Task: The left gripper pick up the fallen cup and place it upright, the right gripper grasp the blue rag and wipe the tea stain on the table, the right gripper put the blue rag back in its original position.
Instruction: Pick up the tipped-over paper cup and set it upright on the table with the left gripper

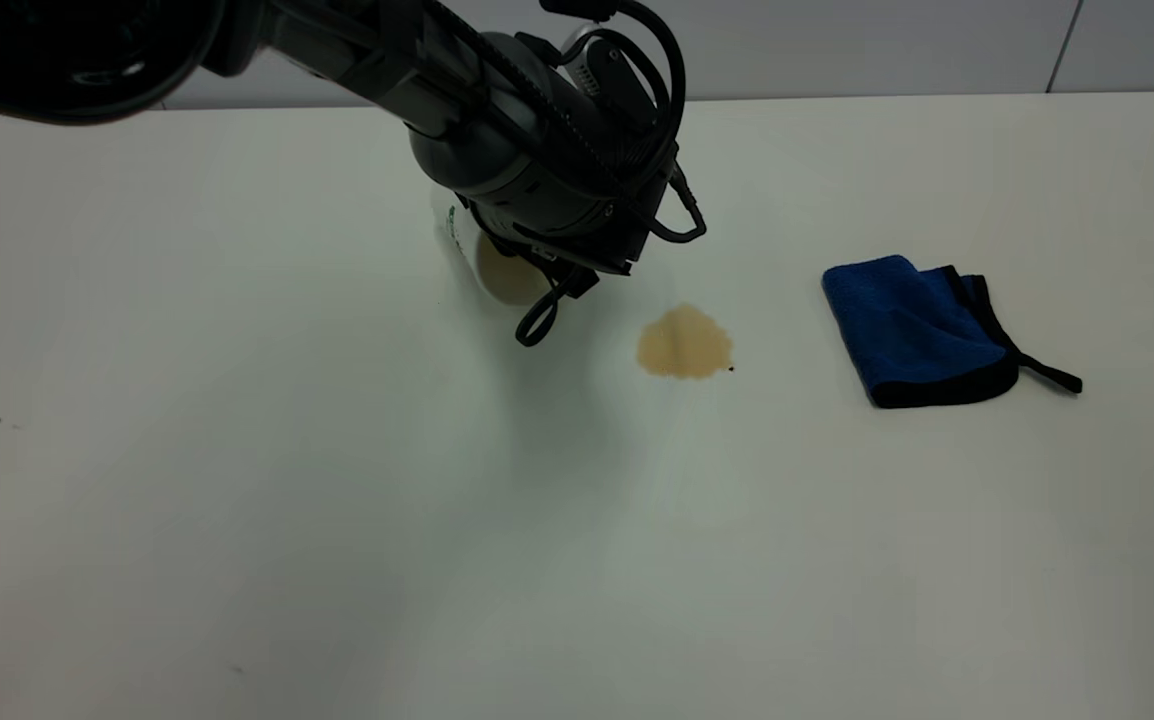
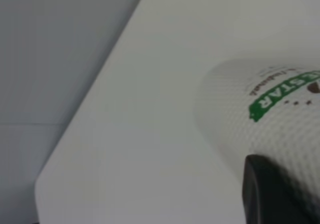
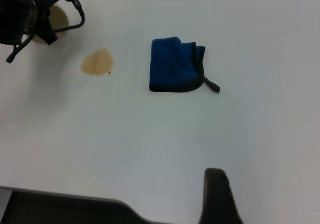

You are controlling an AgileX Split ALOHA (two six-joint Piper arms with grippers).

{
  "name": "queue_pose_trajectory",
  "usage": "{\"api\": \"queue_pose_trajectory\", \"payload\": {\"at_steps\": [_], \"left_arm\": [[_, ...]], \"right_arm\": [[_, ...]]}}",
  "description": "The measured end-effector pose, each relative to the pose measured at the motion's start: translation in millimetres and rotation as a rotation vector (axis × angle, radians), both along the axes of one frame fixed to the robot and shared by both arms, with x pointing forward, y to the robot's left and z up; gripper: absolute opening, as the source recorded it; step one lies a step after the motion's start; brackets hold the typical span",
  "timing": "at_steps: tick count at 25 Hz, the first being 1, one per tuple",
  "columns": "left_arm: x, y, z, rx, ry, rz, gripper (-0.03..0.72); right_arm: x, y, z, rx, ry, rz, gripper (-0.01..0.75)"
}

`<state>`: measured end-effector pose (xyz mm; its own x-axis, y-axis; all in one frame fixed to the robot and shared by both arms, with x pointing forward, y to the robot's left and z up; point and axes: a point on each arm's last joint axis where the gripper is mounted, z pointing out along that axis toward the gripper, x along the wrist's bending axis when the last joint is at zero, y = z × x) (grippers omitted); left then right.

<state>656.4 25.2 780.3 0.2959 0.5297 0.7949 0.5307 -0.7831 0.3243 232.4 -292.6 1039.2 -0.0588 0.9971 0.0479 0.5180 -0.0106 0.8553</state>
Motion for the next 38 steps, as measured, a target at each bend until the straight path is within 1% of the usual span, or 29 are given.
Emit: {"api": "queue_pose_trajectory", "payload": {"at_steps": [2, 3, 6, 8, 10, 14, 17, 20, 22, 24, 26, 29, 34, 38], "left_arm": [[0.9, 0.9, 5.4, 0.020, -0.013, 0.006, 0.041], [1.0, 1.0, 7.8, 0.028, -0.008, 0.005, 0.024], [2.8, 2.8, 25.1, 0.023, 0.045, 0.012, 0.007], [7.9, 9.5, 45.2, -0.027, 0.094, 0.037, 0.006], [16.0, 22.9, 67.1, -0.102, 0.152, 0.071, 0.006], [33.8, 62.6, 104.4, -0.250, 0.320, 0.139, 0.006], [42.7, 85.1, 113.2, -0.367, 0.483, 0.141, 0.006], [48.1, 98.8, 116.1, -0.543, 0.630, 0.099, 0.006], [52.3, 109.8, 117.1, -0.638, 0.675, 0.080, 0.006], [55.5, 119.5, 116.9, -0.691, 0.698, 0.071, 0.006], [58.0, 127.8, 113.9, -0.717, 0.711, 0.083, 0.006], [59.6, 133.7, 102.1, -0.721, 0.733, 0.101, 0.006], [57.6, 132.1, 79.2, -0.723, 0.782, 0.123, 0.008], [56.3, 130.5, 69.7, -0.734, 0.804, 0.134, 0.009]], "right_arm": [[0.0, 0.0, 0.0, 0.000, 0.000, 0.000, 0.538], [0.0, 0.0, 0.0, 0.000, 0.000, 0.000, 0.538], [0.0, 0.0, 0.0, 0.000, 0.000, 0.000, 0.538], [0.0, 0.0, 0.0, 0.000, 0.000, 0.000, 0.538], [0.0, 0.0, 0.0, 0.000, 0.000, 0.000, 0.538], [0.0, 0.0, 0.0, 0.000, 0.000, 0.000, 0.538], [0.0, 0.0, 0.0, 0.000, 0.000, 0.000, 0.538], [0.0, 0.0, 0.0, 0.000, 0.000, 0.000, 0.538], [0.0, 0.0, 0.0, 0.000, 0.000, 0.000, 0.538], [0.0, 0.0, 0.0, 0.000, 0.000, 0.000, 0.538], [0.0, 0.0, 0.0, 0.000, 0.000, 0.000, 0.538], [0.0, 0.0, 0.0, 0.000, 0.000, 0.000, 0.538], [0.0, 0.0, 0.0, 0.000, 0.000, 0.000, 0.538], [0.0, 0.0, 0.0, 0.000, 0.000, 0.000, 0.535]]}}
